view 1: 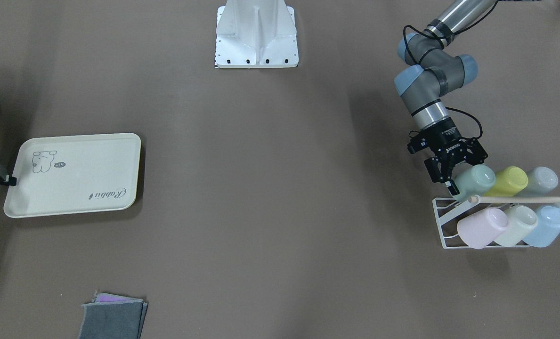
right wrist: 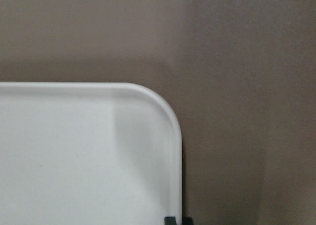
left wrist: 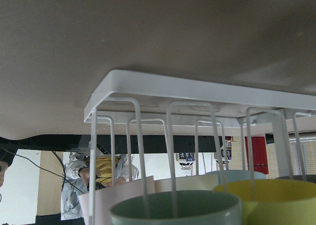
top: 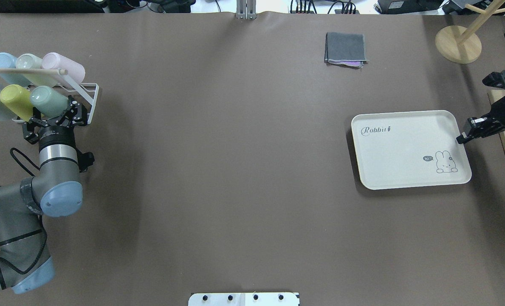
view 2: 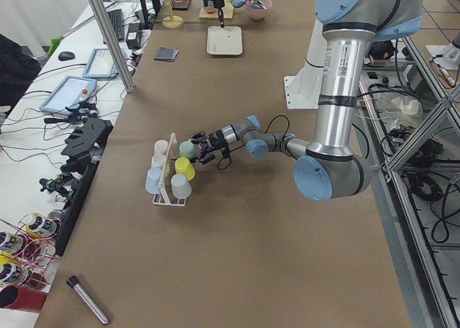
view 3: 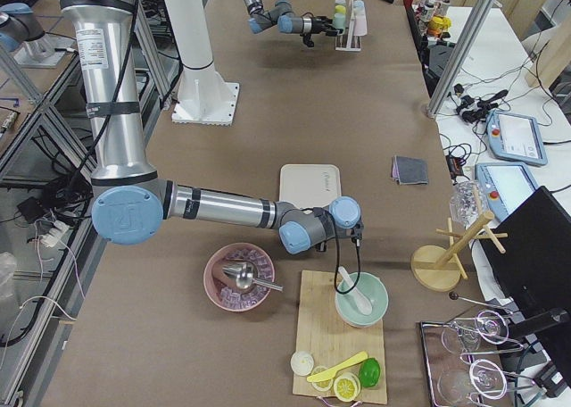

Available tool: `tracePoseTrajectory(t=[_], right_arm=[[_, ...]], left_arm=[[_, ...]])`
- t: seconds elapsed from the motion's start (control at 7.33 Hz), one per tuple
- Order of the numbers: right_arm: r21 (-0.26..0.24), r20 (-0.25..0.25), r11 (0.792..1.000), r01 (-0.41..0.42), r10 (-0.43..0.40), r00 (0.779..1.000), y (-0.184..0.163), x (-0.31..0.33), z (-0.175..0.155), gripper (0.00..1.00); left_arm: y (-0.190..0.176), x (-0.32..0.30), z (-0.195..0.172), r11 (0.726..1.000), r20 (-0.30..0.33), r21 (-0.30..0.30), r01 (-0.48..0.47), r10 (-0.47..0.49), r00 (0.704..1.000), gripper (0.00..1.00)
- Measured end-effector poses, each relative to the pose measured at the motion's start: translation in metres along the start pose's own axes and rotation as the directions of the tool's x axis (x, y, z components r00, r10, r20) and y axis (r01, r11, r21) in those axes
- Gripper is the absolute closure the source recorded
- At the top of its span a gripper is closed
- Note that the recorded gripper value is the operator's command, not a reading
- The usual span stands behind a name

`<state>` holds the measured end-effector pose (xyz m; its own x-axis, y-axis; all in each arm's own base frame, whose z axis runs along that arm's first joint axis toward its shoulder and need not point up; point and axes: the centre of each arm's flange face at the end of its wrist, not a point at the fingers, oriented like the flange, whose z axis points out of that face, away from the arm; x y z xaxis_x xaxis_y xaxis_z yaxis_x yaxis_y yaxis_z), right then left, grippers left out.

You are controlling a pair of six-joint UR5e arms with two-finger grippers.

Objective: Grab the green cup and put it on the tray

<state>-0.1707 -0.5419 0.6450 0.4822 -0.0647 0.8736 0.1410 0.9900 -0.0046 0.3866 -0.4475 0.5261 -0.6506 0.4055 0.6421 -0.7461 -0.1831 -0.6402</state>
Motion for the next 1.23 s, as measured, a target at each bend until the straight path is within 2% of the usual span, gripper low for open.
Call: tracePoseTrajectory(t=[0.27, 0.41, 0.68, 1.23], right_arm=[[0.023, 0.008, 0.999, 0.041, -0.041, 0.999, -0.025, -0.033, -0.007, 1.00], [0.031, 0.013, 0.998, 0.050, -0.050, 0.999, -0.037, -0.052, -0.008, 1.00], [0.041, 0.027, 0.998, 0.041, -0.042, 0.999, -0.063, -0.096, -0.010, 1.00], [0.038, 0.022, 0.999, 0.001, -0.002, 1.000, -0.106, -0.189, -0.016, 1.00]], left_arm=[[0.002, -0.001, 0.001, 1.000, 0.000, -0.002, -0.002, 0.002, 1.000, 0.56], [0.005, -0.006, 0.001, 1.000, 0.004, -0.003, -0.018, 0.018, 1.000, 0.64], [0.016, -0.018, -0.001, 0.999, 0.023, -0.008, -0.045, 0.045, 0.999, 0.68], [0.039, -0.014, 0.002, 1.000, 0.043, -0.024, -0.007, 0.008, 0.999, 0.68]])
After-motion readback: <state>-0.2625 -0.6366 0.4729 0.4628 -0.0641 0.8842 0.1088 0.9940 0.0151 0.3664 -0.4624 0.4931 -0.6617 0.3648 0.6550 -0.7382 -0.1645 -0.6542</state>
